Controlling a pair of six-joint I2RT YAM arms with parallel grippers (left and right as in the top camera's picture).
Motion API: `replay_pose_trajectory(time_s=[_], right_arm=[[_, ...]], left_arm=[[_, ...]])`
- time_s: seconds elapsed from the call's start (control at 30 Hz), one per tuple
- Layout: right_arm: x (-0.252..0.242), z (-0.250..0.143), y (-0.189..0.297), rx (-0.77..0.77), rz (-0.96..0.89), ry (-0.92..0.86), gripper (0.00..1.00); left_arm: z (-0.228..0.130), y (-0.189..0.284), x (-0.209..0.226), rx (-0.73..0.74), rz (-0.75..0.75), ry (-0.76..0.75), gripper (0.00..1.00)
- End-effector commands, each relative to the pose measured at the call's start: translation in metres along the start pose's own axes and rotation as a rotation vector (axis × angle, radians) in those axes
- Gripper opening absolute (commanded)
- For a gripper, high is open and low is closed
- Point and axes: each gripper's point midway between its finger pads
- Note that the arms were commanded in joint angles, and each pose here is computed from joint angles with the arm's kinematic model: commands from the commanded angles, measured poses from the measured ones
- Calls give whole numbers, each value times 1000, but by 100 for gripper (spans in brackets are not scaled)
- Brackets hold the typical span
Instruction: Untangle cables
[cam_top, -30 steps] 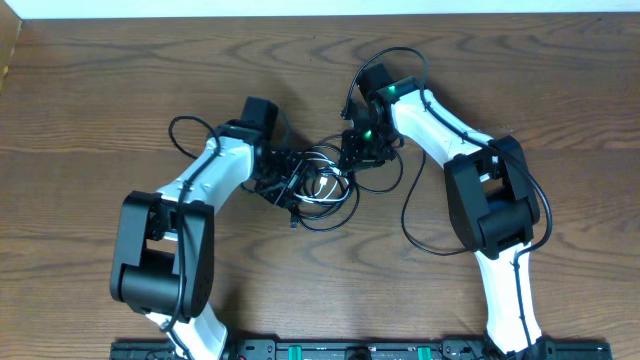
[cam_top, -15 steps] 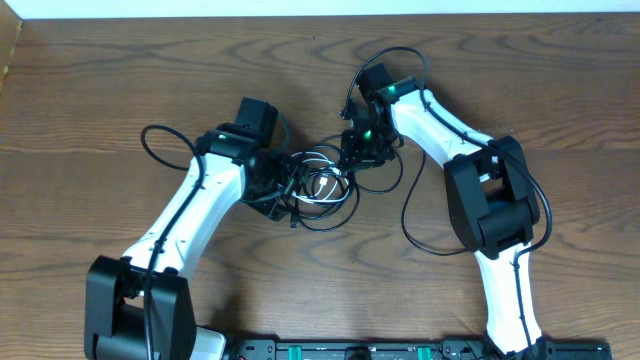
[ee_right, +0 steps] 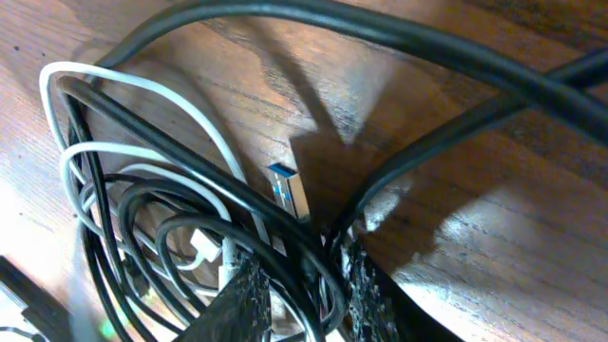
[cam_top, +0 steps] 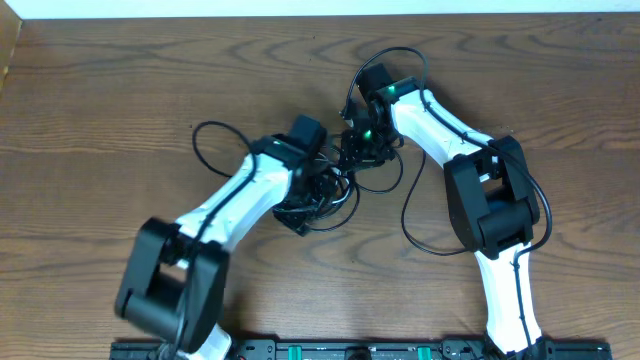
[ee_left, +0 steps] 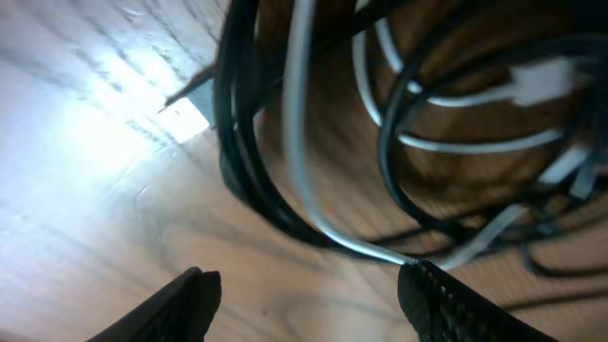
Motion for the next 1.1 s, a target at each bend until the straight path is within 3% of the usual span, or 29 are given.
replay_pose_trajectory(time_s=[0.0, 0.37, 0.53, 0.87, 0.97, 1.07], right_arm=[[-15, -11, -20, 52, -77, -7, 30], [-4, -11, -26, 58, -79, 23, 30], [-4, -11, -27, 59, -79, 23, 30], [-4, -10, -27, 55, -79, 29, 35], [-4, -10, -27, 55, -79, 28, 32], [-3, -12, -27, 62, -78, 27, 21]], left_arm=[[-7, -25, 7, 14, 63, 11, 66], [16, -26, -6, -103, 4, 77, 66], [15, -26, -10, -105, -9, 75, 61], [12, -28, -2, -106, 22, 47, 60], [14, -27, 4, -114, 46, 44, 60], [14, -27, 4, -114, 47, 30, 60]])
Point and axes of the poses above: each gripper's point midway between its finger pads, its own y axis back along the fingers, its own x axis along the line the jaws close on, z = x × y, and after that the axes turned 15 degrees about y, right-handed
